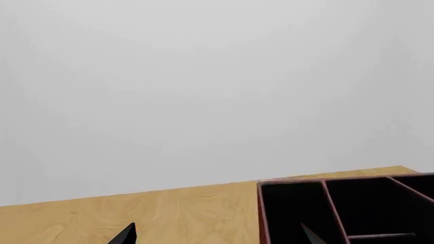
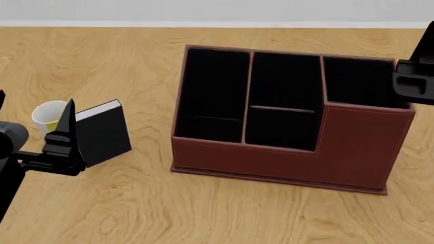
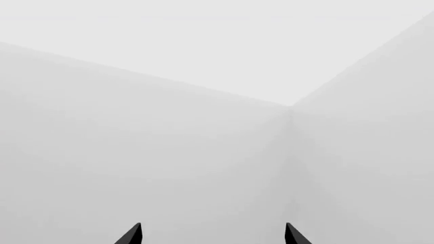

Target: Pick up the book and place it in the back compartment of the caddy.

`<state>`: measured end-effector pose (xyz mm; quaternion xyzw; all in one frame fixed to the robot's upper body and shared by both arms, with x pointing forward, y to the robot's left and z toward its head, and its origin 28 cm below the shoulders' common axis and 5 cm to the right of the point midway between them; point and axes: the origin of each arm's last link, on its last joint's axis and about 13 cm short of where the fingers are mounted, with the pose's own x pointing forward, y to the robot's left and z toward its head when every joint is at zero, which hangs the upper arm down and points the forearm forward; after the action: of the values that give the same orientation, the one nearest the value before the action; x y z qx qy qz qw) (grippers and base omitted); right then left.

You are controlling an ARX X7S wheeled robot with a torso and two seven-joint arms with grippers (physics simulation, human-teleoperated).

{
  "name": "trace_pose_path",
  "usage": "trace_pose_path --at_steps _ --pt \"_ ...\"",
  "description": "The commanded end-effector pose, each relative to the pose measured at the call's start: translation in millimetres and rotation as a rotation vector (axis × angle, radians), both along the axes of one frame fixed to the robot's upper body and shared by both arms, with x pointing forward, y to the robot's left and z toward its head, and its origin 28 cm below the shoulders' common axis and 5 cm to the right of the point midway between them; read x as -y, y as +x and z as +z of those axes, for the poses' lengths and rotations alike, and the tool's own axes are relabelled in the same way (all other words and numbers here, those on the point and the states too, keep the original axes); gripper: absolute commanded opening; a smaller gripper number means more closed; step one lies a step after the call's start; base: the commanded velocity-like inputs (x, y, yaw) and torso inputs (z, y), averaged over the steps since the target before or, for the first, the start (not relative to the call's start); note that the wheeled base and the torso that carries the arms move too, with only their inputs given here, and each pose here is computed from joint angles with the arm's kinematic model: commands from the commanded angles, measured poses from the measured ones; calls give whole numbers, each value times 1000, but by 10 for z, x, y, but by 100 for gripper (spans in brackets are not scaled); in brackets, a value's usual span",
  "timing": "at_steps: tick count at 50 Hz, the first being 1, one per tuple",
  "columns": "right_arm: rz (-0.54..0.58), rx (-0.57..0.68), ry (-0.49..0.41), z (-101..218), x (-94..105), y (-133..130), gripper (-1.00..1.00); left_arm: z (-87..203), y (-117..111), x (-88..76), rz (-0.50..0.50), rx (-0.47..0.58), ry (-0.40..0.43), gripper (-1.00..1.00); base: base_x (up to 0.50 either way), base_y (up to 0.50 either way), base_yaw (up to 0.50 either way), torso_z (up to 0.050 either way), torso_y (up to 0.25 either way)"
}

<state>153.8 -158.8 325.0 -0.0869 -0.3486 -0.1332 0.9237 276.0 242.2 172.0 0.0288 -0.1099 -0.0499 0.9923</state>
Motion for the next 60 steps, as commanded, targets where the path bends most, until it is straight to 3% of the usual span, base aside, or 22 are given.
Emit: trace_pose_path --at_steps 1,51,53,60 --pt "0 -1 0 -7 1 -2 100 -19 -2 -7 1 -2 2 100 355 0 0 0 0" --pt "5 9 2 40 -12 -12 100 -12 22 4 -11 26 8 100 352 0 0 0 1" --pt "5 8 4 37 -10 -11 100 -16 19 -3 9 33 48 100 352 0 0 0 5" --pt "2 22 24 36 2 -20 100 -7 3 -11 6 34 22 100 289 0 0 0 0"
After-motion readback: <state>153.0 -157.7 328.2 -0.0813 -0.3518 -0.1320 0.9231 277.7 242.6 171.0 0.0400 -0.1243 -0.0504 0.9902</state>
